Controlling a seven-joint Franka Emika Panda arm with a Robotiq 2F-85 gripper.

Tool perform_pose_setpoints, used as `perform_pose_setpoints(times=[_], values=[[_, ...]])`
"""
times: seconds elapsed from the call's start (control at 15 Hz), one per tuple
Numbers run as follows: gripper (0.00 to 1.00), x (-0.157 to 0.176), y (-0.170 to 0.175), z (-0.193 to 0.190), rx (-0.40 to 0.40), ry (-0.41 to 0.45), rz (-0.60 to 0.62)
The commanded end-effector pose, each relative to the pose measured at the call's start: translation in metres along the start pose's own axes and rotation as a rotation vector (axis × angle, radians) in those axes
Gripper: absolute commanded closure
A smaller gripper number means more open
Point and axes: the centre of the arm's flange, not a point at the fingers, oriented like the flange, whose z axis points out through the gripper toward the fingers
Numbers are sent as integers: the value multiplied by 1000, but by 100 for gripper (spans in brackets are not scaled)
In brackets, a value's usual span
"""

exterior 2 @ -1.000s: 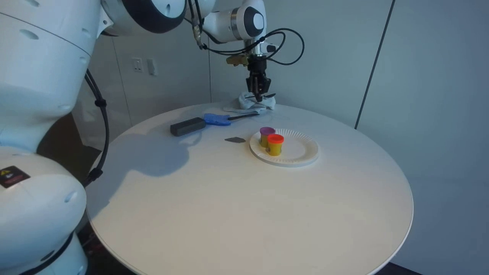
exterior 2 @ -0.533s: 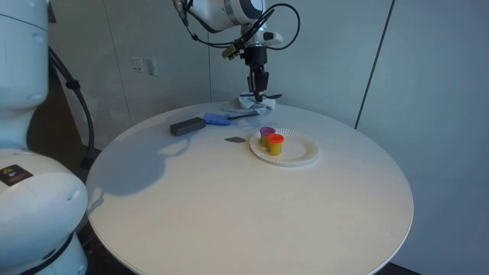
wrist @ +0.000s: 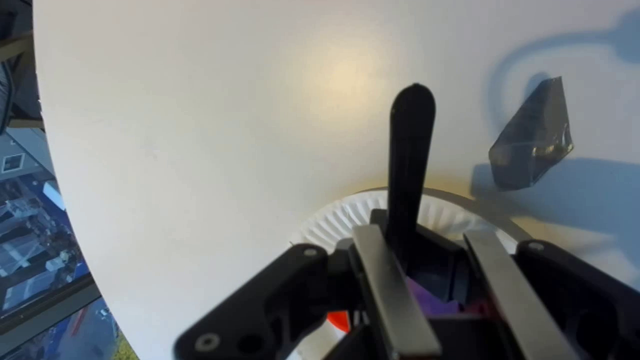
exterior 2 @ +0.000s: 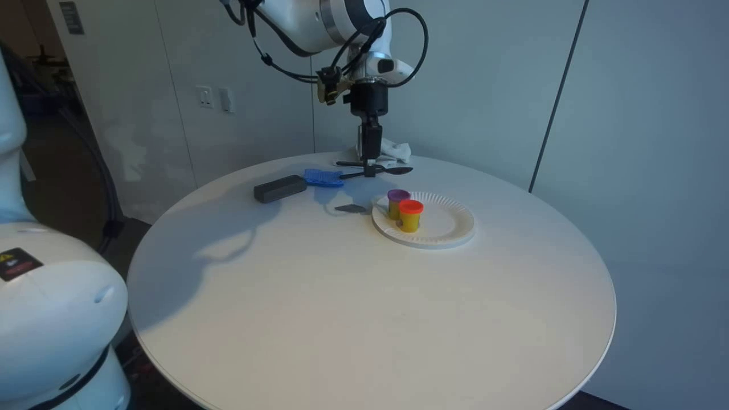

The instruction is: Put the spice cups and black objects on the plate

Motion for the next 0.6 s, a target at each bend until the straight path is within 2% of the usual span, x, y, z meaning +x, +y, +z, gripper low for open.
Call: perform_pose_setpoints(times=[0.0,0.53], values=[[92,-6,25,9,30,37,62],[92,21,31,29,45,111,81]])
